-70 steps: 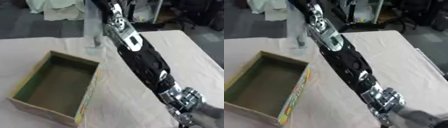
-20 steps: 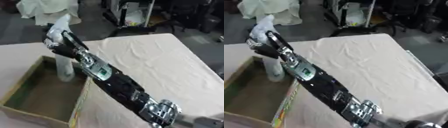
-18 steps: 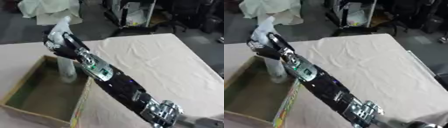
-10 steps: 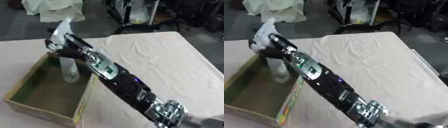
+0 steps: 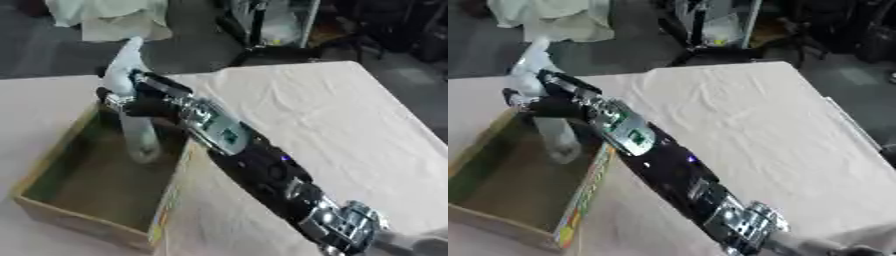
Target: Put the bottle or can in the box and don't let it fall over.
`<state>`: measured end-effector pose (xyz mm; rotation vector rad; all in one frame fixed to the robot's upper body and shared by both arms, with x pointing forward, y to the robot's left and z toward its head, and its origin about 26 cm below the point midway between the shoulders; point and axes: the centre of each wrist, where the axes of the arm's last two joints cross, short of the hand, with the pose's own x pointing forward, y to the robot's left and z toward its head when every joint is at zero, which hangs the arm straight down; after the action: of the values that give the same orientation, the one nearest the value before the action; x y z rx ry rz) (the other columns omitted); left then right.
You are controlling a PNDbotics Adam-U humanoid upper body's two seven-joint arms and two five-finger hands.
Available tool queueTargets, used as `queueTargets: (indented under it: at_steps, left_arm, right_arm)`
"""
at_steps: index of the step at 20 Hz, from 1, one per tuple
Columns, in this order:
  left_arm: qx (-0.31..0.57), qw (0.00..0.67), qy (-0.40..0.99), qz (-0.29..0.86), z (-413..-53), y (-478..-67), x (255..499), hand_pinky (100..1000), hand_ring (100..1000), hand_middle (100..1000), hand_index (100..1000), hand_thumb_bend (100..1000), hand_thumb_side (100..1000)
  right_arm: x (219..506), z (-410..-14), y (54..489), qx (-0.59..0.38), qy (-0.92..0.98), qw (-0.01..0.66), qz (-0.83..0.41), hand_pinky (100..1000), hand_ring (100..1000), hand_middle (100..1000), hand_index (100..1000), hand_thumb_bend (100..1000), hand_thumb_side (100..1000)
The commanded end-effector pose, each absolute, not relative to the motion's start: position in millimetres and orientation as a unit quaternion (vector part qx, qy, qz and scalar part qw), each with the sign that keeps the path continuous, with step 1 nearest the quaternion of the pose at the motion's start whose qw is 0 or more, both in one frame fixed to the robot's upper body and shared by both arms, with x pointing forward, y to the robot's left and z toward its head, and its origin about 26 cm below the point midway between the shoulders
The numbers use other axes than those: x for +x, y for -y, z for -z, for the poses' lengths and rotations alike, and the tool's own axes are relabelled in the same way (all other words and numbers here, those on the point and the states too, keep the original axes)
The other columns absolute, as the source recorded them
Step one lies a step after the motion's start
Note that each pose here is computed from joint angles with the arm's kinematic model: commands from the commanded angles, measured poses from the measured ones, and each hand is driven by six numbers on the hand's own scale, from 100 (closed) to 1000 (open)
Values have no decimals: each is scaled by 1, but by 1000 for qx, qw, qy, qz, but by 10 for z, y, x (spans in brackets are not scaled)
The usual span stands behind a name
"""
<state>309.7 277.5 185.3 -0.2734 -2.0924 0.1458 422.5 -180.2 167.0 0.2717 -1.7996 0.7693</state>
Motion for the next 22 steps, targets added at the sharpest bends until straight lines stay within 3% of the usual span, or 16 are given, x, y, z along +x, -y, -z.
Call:
queueTargets:
  at_steps: [1, 15, 22]
  left_arm:
    - [-101, 480, 870, -49, -1939, -2837, 3073, 1000, 974, 1000, 813, 213, 825]
    - [-99, 480, 871, -43, -1922, -2840, 3066, 1000, 964, 1000, 813, 207, 826]
    - [-97, 481, 871, -40, -1915, -2846, 3064, 1000, 965, 1000, 813, 207, 827]
  right_arm:
    - [4228, -1756, 1877, 117, 753, 553, -336, 905, 1000, 1000, 1000, 100, 470]
    - [4330, -1471, 1901, 120, 707, 597, -359, 917, 1000, 1000, 1000, 100, 470]
    - [4345, -1443, 1918, 121, 712, 580, -378, 941, 1000, 1000, 1000, 100, 470]
